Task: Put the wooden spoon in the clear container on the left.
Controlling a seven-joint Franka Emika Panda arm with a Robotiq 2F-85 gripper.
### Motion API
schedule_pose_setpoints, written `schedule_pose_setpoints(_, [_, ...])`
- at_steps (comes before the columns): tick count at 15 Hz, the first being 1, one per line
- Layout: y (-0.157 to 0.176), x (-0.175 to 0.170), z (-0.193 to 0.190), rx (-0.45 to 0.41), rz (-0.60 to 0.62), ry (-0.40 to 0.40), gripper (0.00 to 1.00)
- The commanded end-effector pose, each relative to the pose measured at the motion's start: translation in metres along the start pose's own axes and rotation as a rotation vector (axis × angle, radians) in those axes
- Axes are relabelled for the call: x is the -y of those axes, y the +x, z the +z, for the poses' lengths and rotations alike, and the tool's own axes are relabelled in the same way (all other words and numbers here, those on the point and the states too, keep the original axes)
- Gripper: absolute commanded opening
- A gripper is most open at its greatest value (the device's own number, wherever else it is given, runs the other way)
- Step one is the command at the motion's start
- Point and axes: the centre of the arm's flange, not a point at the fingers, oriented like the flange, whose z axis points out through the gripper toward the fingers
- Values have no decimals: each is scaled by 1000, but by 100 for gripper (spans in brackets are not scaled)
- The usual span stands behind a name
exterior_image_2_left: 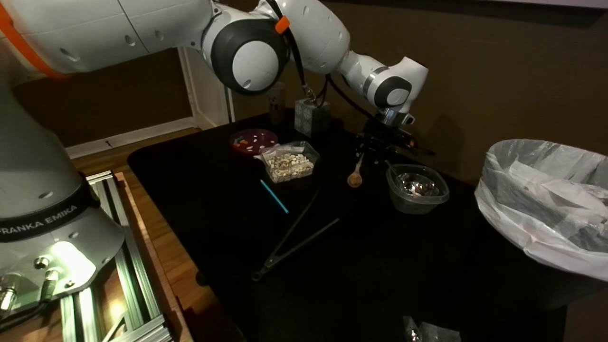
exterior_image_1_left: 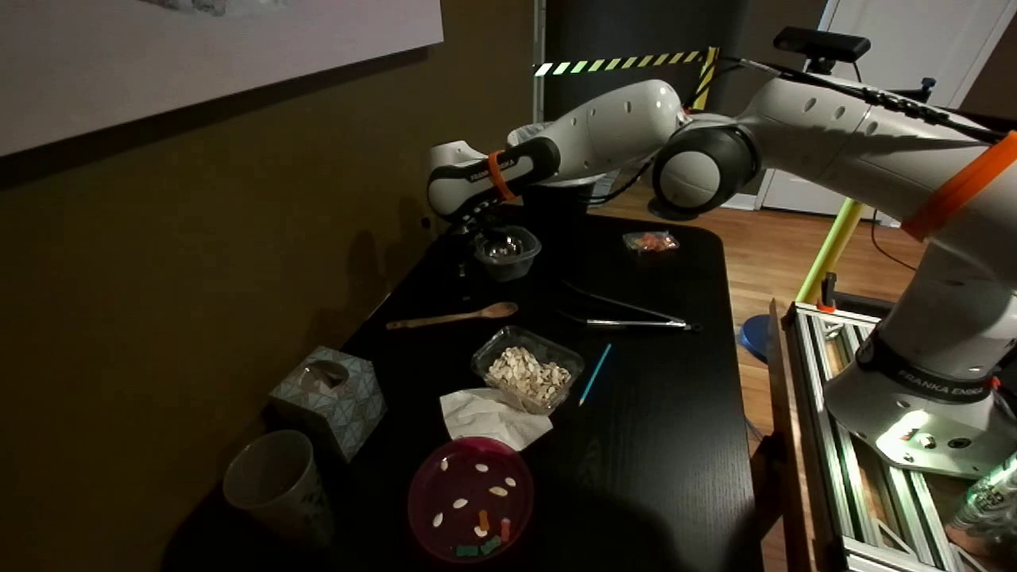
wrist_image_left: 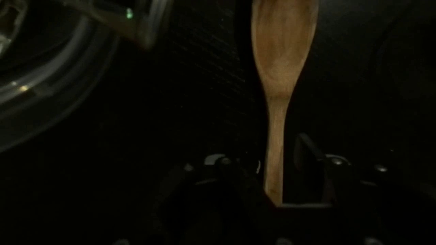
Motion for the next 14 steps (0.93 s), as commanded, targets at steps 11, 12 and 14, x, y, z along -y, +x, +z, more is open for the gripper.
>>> schedule_pose_setpoints(11, [11,5,37,33,-194,-27,95])
schedule_pose_setpoints(12, [10,4,40,36,-194,-28,95])
schedule_pose_setpoints(14, [9,2,45,38,-197,-27,90])
